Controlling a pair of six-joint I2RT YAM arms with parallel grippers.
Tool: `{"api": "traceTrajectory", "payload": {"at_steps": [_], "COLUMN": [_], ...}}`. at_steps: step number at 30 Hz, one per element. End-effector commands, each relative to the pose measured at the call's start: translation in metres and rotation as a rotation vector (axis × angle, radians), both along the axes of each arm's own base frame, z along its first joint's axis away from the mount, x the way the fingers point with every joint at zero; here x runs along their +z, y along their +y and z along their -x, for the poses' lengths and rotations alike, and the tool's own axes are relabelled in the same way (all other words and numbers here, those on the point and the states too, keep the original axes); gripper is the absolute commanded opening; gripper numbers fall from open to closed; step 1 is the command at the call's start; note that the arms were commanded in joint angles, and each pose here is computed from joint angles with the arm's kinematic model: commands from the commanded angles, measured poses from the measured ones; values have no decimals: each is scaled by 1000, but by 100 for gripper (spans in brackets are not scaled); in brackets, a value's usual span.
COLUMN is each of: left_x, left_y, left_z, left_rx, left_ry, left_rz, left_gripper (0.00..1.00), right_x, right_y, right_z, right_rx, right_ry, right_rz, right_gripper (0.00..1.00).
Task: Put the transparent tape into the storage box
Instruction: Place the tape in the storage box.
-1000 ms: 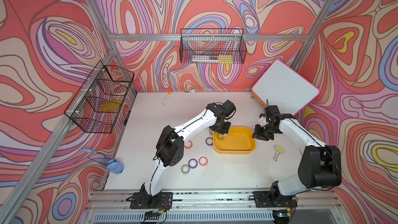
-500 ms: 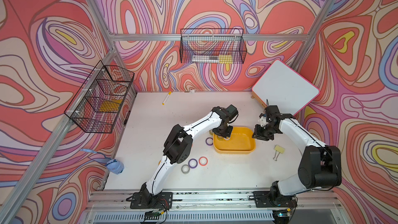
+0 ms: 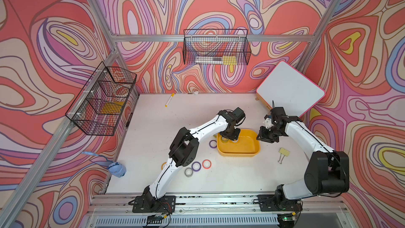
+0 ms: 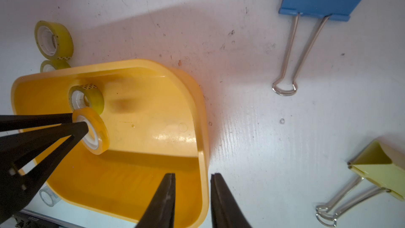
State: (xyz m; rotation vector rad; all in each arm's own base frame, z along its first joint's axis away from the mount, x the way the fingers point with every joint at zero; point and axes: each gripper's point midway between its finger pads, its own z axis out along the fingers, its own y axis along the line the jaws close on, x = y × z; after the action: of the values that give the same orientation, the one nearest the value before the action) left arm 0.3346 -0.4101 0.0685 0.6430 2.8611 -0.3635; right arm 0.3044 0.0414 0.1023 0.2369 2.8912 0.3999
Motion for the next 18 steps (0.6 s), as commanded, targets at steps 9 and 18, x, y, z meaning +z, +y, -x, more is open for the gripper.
{"api": "traceTrajectory", "payload": {"at_steps": [9, 18], "left_x": [-25, -29], "left_y": [-12, -11], "left_z": [-4, -11], "left_rx": [1, -5], "left_ry": [5, -27], "left_rz": [-1, -31], "left_gripper": [22, 23], "right_x": [7, 10], "right_y": [1, 0], "right_z": [2, 1], "right_rx": [-9, -8], "right_ry": [-19, -20], "right_rz": [-12, -7], "right_gripper": [29, 29]}}
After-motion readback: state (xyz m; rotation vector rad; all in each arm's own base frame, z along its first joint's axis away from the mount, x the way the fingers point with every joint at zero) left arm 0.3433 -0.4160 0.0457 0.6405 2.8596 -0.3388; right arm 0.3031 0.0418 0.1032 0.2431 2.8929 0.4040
